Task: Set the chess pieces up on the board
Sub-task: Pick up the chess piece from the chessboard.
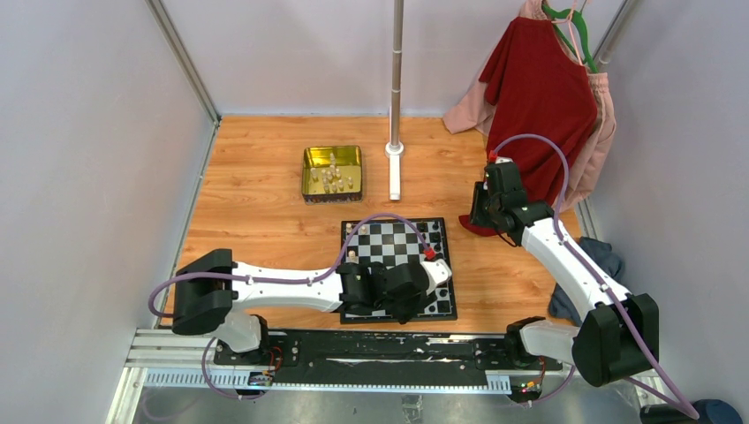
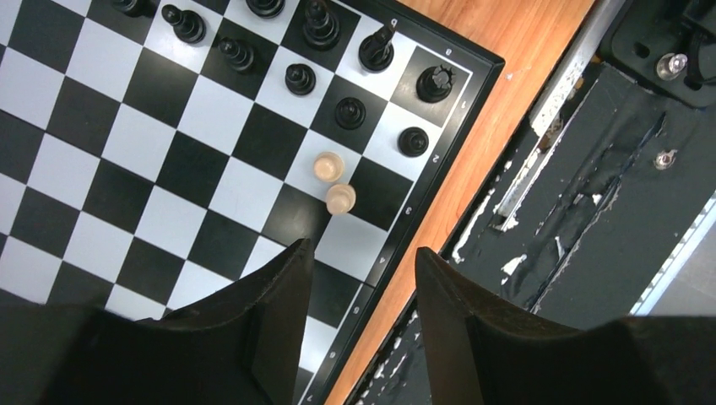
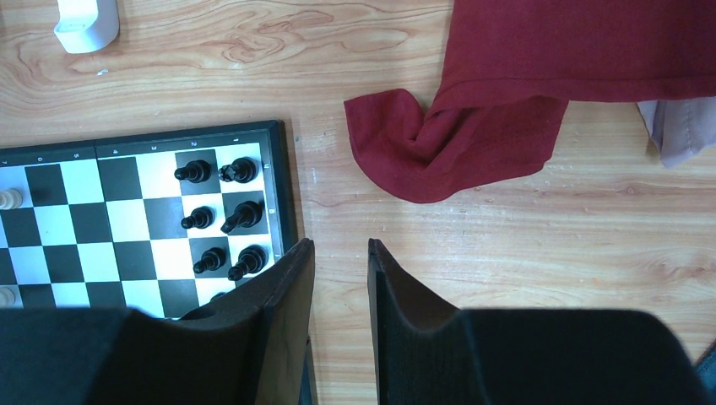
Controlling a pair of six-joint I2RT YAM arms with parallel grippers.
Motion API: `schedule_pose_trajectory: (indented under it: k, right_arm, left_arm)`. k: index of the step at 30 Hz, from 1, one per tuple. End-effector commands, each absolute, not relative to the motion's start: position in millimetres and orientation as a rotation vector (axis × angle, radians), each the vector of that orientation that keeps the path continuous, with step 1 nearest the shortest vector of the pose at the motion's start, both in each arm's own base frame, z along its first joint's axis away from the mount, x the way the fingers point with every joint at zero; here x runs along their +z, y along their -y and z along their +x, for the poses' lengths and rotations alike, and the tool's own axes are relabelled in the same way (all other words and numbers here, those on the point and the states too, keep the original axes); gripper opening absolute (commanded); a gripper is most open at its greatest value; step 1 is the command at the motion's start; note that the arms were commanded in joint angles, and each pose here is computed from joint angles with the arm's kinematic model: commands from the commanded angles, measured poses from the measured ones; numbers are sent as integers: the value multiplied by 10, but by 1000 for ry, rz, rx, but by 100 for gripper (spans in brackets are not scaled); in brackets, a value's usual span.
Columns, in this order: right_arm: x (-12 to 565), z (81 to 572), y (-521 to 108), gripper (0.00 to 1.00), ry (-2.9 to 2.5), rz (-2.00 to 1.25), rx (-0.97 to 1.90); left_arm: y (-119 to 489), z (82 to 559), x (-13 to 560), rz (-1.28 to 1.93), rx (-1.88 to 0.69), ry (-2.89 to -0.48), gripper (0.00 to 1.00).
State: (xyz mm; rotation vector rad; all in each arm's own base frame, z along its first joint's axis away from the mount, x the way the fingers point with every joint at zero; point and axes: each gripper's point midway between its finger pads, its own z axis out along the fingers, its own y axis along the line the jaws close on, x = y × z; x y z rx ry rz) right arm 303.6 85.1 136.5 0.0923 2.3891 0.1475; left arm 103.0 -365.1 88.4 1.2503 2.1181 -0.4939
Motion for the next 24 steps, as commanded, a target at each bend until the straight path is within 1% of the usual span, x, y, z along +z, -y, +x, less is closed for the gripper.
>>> schedule_pose_trajectory:
  k: [1,10,15,21,24]
  right_arm:
    - [1318,3004,-788,34,-2398,117,130]
    - [1318,2995,-784,34,-2396,117,128]
    - [1310,2996,-785,34,-2399,117,129]
    - [1300,2992,-788,34,-2402,115,130]
    - [1293,2987,-786,34,-2404,116,129]
  left_arm:
    - [3772,1016,792,1205,-532,-2117,53]
    - [3863,1086,609,1168,-498,-2135,51]
    - [3832,1202,563,1110,-424,-2138,49]
    - [3819,1259,528,1068,-388,-2147,45]
    - [3828,1259,498,1066,-384,-2155,40]
